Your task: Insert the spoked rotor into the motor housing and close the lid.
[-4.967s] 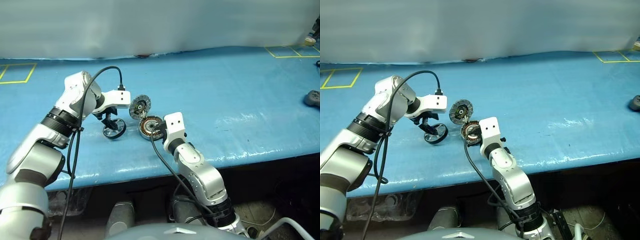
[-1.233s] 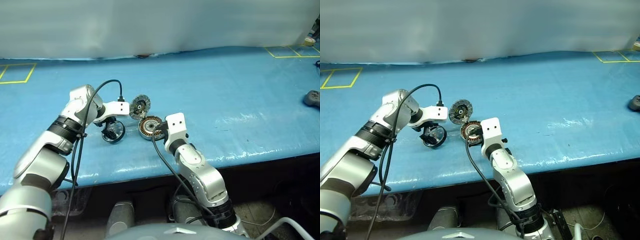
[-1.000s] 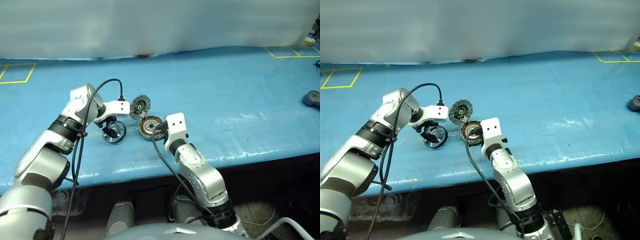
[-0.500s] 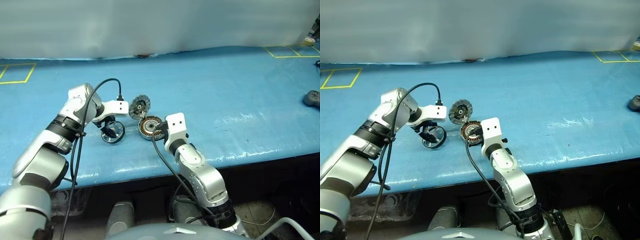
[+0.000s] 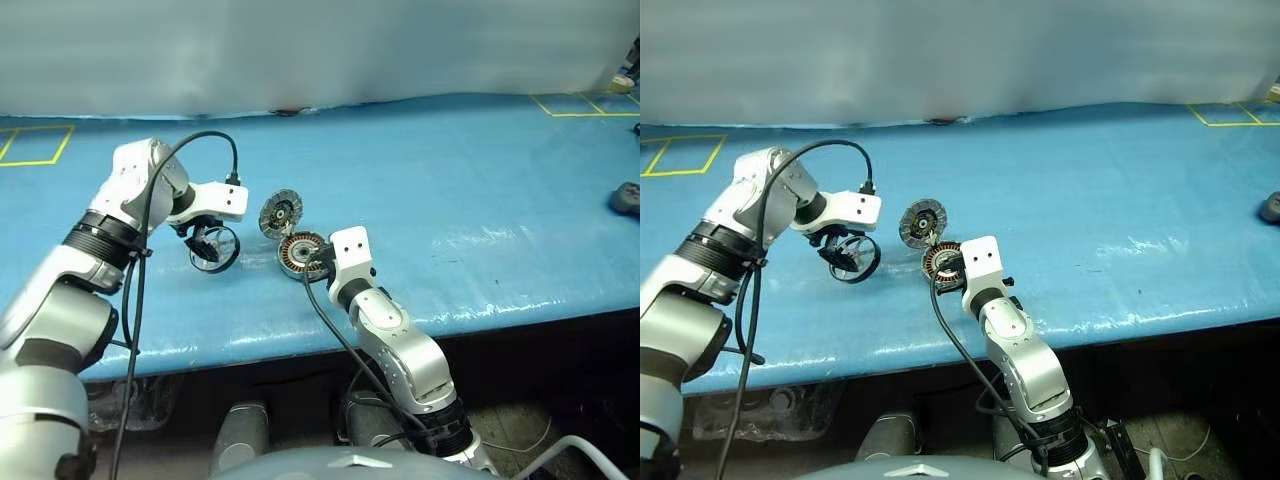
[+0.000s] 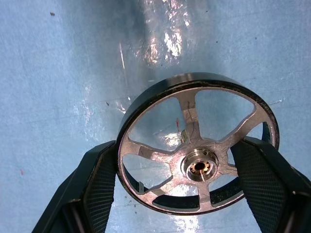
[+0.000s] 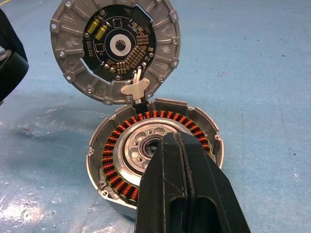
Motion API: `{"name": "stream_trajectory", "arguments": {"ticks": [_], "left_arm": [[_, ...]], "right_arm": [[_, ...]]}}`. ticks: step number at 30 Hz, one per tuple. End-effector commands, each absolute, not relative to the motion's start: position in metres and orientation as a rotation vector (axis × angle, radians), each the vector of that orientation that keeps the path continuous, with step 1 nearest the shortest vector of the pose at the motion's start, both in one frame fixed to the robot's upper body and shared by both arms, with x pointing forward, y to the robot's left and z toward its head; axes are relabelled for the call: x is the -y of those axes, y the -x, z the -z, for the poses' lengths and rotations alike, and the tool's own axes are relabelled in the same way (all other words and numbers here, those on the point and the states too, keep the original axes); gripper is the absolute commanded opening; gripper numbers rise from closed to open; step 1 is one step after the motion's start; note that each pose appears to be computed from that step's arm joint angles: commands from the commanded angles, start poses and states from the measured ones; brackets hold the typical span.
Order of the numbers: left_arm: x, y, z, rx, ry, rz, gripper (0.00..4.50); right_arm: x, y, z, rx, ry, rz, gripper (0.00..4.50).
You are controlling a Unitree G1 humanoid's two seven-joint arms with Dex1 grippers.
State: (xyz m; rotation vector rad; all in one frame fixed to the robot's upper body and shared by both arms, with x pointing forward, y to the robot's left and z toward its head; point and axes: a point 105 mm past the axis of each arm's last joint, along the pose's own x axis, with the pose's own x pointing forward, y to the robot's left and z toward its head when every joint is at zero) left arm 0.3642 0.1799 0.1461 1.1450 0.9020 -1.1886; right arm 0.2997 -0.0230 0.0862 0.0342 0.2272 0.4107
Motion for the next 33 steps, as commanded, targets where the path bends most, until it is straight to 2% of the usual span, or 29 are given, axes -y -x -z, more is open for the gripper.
{"name": "stream_trajectory", "arguments": {"ticks": [1,17,27,33], "left_arm": [[-0.163,-0.369,-0.176,-0.77,-1.165,1.212,3.41],[-0.104,-0.348,-0.208,-0.533,-1.032,1.411,3.41],[-0.096,-0.336,-0.209,-0.511,-0.93,1.418,3.41],[-0.096,-0.339,-0.196,-0.504,-0.878,1.337,3.41]], "right_arm": [[0.015,-0.297,-0.098,-0.188,-0.063,-0.43,0.0],[0.024,-0.294,-0.096,-0.196,-0.043,-0.407,0.0],[0.027,-0.294,-0.094,-0.203,-0.036,-0.405,0.0],[0.028,-0.294,-0.095,-0.206,-0.032,-0.409,0.0]]}}
